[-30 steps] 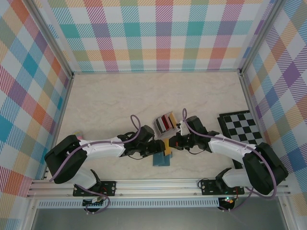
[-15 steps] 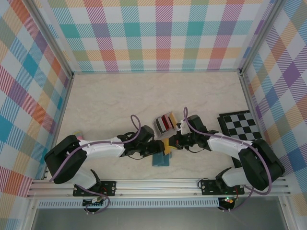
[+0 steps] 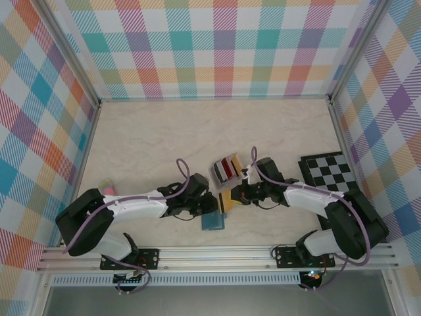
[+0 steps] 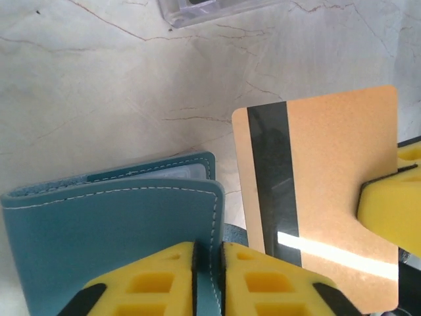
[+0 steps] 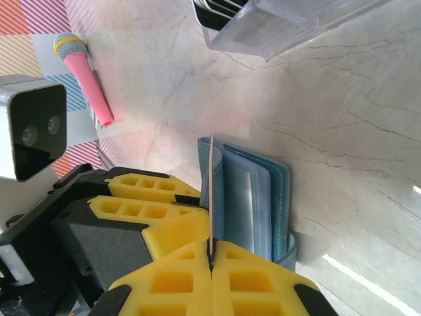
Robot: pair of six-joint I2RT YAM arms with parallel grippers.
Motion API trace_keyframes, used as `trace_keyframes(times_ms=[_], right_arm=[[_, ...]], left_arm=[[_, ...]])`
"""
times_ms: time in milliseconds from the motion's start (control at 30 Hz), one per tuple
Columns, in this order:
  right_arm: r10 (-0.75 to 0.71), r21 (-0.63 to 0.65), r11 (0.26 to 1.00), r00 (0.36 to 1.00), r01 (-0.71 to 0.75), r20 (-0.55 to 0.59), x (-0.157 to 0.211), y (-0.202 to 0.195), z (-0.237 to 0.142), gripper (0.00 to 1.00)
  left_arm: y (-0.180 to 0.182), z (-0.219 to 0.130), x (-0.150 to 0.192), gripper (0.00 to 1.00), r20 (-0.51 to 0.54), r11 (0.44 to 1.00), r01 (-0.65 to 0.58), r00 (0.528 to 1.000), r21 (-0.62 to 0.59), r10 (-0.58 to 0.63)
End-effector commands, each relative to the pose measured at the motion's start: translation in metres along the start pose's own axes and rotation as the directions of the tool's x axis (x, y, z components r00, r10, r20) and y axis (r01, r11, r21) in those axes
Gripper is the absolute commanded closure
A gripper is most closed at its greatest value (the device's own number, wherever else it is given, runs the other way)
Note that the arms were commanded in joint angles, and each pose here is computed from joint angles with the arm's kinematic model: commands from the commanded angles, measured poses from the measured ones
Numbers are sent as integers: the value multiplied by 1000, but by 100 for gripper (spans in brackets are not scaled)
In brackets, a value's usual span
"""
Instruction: Put the credit cards into the card holder
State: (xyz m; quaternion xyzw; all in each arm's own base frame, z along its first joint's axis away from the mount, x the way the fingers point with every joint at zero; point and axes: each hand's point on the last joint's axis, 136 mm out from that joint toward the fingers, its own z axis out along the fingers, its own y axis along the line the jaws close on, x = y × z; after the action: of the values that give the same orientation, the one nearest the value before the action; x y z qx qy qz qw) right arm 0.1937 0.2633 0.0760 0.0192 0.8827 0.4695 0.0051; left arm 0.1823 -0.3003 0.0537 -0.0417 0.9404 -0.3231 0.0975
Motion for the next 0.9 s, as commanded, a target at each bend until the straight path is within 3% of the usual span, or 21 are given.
trace_keyframes(times_ms=[0,200,333,467,600,767,867], right_arm=[[-2,12,1000,1000,2,-13,-1,-2,2,99],[-40,75,996,999,42,-28,3,-3,4,98],[-112,145,983,993,116,-35,8,6,7,97],[-125,287,950,992,120,-1,7,-10,7,97],[-169,310,935,985,172,-35,12,-6,12,97],[-167,405,898,984,175,-54,13,-23,15,97],[-161,451,876,985,169,-57,12,-32,16,98]], left_arm=[[17,-3,3,97,-1,999,7,1000,-50,-7],[14,-12,-2,100,25,999,22,999,-27,-22],[4,-22,-9,100,48,997,59,997,58,-62],[-3,-32,-17,100,58,987,94,993,132,-103],[-6,-43,-26,100,81,967,136,984,214,-157],[15,-52,-25,100,69,966,163,981,203,-180],[44,-61,-17,100,76,985,147,985,88,-154]])
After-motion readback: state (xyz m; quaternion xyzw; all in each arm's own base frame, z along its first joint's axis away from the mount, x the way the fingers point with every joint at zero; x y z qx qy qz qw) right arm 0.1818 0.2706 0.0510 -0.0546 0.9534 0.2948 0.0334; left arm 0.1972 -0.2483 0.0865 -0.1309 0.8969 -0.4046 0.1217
